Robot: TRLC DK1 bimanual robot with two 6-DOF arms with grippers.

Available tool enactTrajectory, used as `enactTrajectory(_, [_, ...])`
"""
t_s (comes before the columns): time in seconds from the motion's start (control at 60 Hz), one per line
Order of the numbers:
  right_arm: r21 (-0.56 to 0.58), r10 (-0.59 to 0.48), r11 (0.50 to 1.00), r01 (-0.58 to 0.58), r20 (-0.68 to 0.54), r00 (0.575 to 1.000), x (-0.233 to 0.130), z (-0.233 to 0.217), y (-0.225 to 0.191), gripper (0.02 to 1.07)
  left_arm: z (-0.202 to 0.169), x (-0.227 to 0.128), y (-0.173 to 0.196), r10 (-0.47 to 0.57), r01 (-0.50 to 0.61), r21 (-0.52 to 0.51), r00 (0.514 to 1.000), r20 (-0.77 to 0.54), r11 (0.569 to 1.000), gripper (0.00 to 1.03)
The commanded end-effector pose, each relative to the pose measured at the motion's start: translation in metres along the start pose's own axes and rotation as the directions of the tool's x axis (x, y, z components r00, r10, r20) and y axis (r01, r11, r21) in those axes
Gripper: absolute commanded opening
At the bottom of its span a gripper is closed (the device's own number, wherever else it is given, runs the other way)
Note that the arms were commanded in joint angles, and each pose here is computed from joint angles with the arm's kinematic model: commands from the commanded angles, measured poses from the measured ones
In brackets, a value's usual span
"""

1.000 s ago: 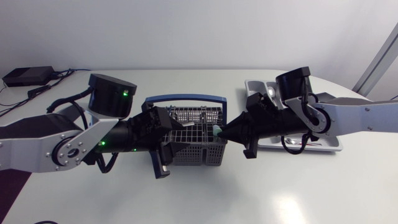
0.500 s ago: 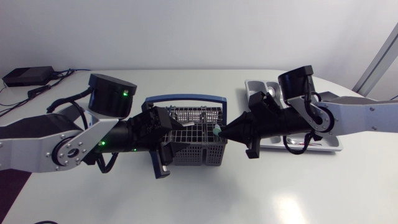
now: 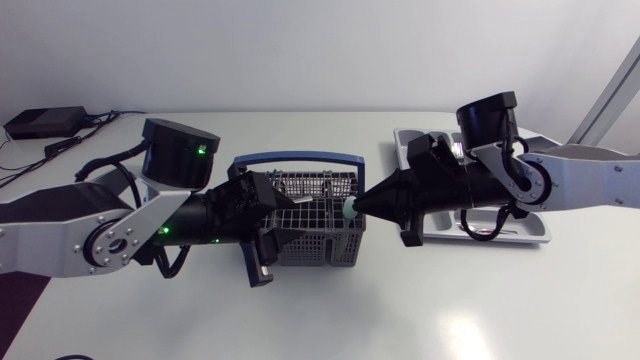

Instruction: Unload the cutlery basket into the drawer organizer.

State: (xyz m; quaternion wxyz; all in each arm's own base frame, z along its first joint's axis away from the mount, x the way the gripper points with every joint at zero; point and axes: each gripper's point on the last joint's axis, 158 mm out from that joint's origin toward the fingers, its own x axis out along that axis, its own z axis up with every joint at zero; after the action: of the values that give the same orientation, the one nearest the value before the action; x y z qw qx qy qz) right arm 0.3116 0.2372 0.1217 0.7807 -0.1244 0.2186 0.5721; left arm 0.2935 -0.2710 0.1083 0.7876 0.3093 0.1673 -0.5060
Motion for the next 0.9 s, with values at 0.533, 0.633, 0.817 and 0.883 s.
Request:
enactTrajectory(0.533, [-0.009,-0.071,0.997,0.071,-0.119,0.990,-0.003,0.015,-0.018,0.50,-0.016,0.004,-0.008,-0.021,0.021,0.013,0.999,-0.025,1.000,0.66])
enactTrajectory(0.633, [0.021,-0.091,0.995,0.096,-0.168,0.982,0.006,0.007,-0.025,0.50,-0.017,0.004,-0.008,-0.020,0.020,0.014,1.000,-0.024,1.000,0.66])
enactTrajectory(0.817, [0.128,-0.098,0.983,0.130,-0.233,0.968,0.011,-0.004,-0.032,0.50,-0.020,0.005,-0.011,-0.026,0.026,0.012,0.999,-0.029,1.000,0.66])
enactTrajectory(0.883, [0.170,-0.089,0.976,0.134,-0.245,0.965,0.012,-0.005,-0.033,0.50,-0.021,0.005,-0.011,-0.026,0.026,0.011,0.999,-0.029,1.000,0.66])
